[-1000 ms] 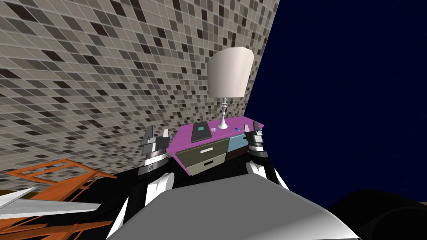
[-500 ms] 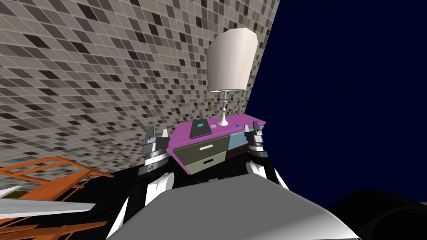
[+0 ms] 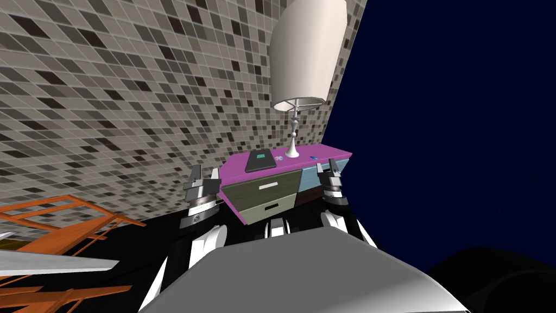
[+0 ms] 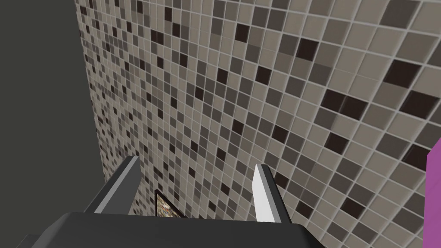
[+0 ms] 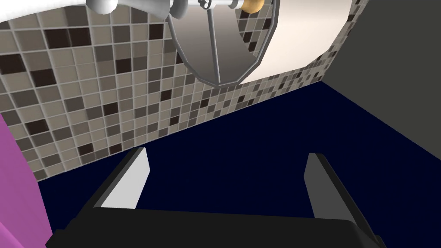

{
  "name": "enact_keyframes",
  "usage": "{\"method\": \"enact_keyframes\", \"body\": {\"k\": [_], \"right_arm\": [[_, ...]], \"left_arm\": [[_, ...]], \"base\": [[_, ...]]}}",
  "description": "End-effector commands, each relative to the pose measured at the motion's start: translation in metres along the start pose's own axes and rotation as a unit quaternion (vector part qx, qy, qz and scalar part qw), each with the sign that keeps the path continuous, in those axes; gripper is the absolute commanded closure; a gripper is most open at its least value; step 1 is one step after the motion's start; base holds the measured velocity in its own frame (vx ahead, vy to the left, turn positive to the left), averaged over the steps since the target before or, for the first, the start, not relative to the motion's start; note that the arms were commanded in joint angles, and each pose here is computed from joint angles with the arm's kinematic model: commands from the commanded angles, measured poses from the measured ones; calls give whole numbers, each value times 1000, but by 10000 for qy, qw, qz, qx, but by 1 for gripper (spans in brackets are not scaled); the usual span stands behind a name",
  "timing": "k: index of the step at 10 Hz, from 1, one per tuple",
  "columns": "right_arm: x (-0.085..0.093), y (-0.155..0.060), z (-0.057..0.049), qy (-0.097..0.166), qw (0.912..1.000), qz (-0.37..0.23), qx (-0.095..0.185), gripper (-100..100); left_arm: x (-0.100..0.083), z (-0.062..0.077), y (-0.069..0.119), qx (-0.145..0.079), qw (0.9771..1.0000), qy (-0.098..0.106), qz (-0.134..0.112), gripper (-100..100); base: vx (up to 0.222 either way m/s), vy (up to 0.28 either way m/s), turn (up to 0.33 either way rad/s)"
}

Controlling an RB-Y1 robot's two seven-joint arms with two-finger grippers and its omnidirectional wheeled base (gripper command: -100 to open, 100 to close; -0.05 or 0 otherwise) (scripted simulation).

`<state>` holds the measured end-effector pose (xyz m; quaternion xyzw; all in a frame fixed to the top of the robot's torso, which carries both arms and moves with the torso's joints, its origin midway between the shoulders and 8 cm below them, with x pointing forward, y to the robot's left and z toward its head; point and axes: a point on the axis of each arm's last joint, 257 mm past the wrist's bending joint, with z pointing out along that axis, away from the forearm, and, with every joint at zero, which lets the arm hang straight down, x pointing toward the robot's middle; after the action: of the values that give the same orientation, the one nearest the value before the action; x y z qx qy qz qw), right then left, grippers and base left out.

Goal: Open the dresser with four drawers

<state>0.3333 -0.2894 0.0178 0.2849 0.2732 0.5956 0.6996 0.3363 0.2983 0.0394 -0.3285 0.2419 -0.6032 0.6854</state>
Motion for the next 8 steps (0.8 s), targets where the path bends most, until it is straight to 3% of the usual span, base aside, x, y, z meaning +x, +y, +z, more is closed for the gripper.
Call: {"method": "enact_keyframes", "body": {"k": [1,8], "right_arm": [[3,-4,-2,71,9992,398,3,-100],[6,-19,-9,61,9839,1784,45,-100]], "left_arm": [[0,0,0,0,10000,0,0,0],[0,0,0,0,10000,0,0,0]], "base": [[-3,13,24],[0,15,64]]}}
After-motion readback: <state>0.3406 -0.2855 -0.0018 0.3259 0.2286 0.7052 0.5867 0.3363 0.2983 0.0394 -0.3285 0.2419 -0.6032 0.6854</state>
